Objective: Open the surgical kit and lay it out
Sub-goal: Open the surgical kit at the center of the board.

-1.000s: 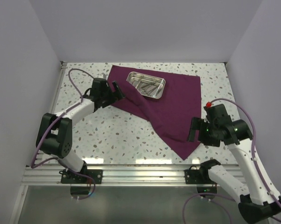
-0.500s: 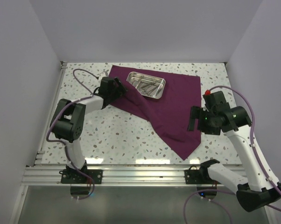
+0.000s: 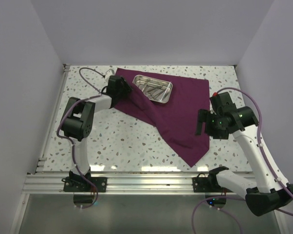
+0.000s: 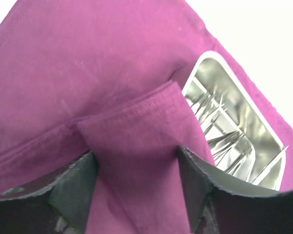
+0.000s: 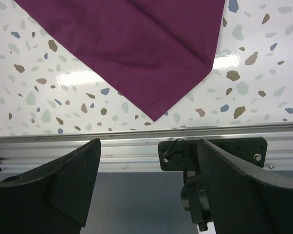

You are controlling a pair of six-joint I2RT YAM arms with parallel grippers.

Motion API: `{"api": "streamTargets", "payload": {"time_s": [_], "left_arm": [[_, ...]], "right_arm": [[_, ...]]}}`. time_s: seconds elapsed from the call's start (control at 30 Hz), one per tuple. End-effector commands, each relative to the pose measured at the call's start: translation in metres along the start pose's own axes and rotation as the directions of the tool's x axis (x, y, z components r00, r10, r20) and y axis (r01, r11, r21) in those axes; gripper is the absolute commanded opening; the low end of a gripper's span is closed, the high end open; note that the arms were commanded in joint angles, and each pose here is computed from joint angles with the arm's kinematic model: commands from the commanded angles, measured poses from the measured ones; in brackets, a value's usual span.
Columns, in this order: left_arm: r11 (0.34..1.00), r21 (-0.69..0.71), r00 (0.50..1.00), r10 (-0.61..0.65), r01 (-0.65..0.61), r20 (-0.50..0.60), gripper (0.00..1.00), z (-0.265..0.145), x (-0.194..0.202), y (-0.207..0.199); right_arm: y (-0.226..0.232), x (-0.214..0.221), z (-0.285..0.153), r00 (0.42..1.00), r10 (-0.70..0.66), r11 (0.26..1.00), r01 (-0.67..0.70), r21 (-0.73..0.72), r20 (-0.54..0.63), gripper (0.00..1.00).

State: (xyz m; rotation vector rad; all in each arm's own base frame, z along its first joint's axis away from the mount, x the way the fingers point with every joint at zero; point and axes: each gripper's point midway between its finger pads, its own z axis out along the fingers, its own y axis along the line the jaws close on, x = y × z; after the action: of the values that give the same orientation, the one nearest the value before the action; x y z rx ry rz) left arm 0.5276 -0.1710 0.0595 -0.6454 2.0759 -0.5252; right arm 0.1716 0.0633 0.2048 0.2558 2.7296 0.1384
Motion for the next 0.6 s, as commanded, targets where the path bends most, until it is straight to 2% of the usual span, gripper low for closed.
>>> {"api": "streamTargets", "payload": {"time_s": [0.0,0.17,0.5,0.53,0.57], "left_arm": [[0.998,0.06,0.996,0.004,-0.01,0.092,0.65,0.003,-0.039,-0.023],[0.996,0.085,0.997,0.029,-0.035,0.075,0.49,-0.002,-0.046,-0.034],[0.993,0.106,0.998,0.055,-0.059,0.044,0.45,-0.031,-0.044,-0.038],[0.993,0.102,0.997,0.06,-0.064,0.043,0.42,-0.032,-0.042,-0.035],[0.992,0.102,0.997,0.066,-0.07,0.041,0.34,-0.032,-0.041,-0.034]], "right_arm": [[-0.004,0.003,-0.005,1.0,0.01,1.0,-0.009,0.021,-0.02,0.83],[-0.003,0.004,0.0,1.0,0.003,1.0,-0.002,0.026,-0.027,0.83],[-0.007,0.01,0.009,0.999,-0.011,0.999,0.013,0.035,-0.043,0.83],[-0.007,0.01,0.011,0.999,-0.014,0.999,0.016,0.034,-0.044,0.82],[-0.007,0.011,0.012,0.999,-0.013,0.999,0.015,0.035,-0.045,0.82]]}}
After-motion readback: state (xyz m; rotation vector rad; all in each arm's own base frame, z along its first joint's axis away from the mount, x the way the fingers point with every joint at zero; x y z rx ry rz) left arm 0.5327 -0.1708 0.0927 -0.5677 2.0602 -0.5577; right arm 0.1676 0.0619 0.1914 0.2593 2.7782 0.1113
